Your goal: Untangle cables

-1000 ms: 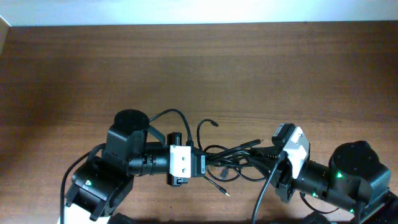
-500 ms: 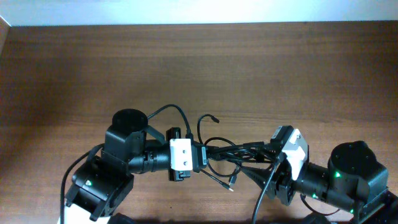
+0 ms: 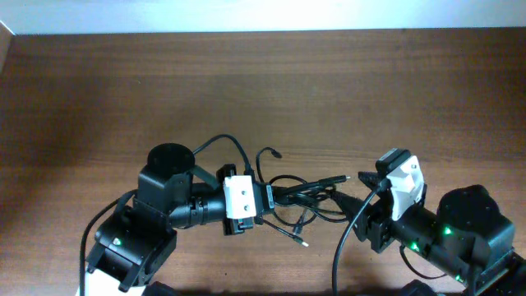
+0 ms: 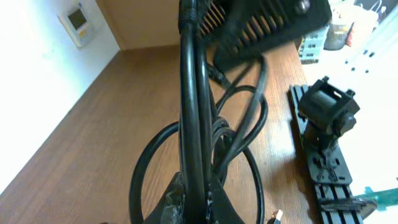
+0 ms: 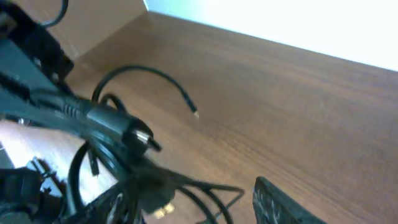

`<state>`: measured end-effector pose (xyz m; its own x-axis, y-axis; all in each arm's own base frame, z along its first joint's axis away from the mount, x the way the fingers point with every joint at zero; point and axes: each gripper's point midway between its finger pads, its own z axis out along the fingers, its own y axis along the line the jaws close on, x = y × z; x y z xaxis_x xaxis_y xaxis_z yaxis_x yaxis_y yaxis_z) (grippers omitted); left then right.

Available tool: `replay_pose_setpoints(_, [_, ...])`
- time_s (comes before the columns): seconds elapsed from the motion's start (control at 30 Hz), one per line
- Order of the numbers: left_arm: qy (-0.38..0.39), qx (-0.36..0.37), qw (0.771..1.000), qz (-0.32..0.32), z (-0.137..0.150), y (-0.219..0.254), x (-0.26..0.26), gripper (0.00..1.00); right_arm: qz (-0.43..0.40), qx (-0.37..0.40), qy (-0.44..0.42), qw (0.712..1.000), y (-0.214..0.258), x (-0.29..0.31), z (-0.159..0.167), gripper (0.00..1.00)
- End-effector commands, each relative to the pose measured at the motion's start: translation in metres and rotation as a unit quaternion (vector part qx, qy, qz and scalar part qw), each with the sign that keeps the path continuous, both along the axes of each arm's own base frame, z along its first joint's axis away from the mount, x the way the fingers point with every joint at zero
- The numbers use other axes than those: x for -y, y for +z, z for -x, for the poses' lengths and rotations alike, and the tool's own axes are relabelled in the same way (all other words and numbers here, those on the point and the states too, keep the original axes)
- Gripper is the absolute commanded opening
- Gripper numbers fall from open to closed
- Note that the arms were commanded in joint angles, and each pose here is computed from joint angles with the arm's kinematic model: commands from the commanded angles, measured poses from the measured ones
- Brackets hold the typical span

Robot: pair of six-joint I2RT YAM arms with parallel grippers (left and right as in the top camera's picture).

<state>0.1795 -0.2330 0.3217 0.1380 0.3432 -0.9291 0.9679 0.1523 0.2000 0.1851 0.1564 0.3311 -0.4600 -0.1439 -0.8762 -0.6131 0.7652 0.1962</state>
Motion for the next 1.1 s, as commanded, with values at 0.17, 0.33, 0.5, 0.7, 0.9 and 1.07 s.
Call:
replay_pose_setpoints(0.17, [-0.037, -0.036, 0.998, 0.041, 0.015, 0.018, 0.006, 0.00, -0.015, -0.002, 0.019, 1.000, 0.006, -0.004, 0.007, 0.58])
replay_pose_setpoints(0.33, [-0.086, -0.043, 0.993, 0.061, 0.032, 0.025, 0.009, 0.00, -0.022, 0.011, 0.019, 1.000, 0.012, -0.006, 0.005, 0.58])
replay_pose_setpoints(0.5, [-0.078, -0.054, 0.994, 0.053, 0.025, 0.018, 0.011, 0.00, -0.023, 0.010, 0.022, 0.999, 0.012, -0.007, 0.005, 0.37])
replay_pose_setpoints(0.7, [-0.125, -0.053, 0.988, 0.074, 0.037, 0.027, 0.014, 0.00, -0.022, 0.009, 0.030, 0.999, 0.012, -0.008, 0.007, 0.04])
replay_pose_setpoints(0.9, [-0.149, -0.033, 0.984, 0.091, 0.043, 0.037, 0.015, 0.00, -0.058, 0.032, 0.126, 0.990, 0.030, -0.032, 0.028, 0.11])
replay_pose_setpoints(1.07, [-0.174, -0.011, 0.979, 0.106, 0.048, 0.047, 0.016, 0.00, -0.075, 0.037, 0.163, 0.983, 0.038, -0.040, 0.038, 0.04])
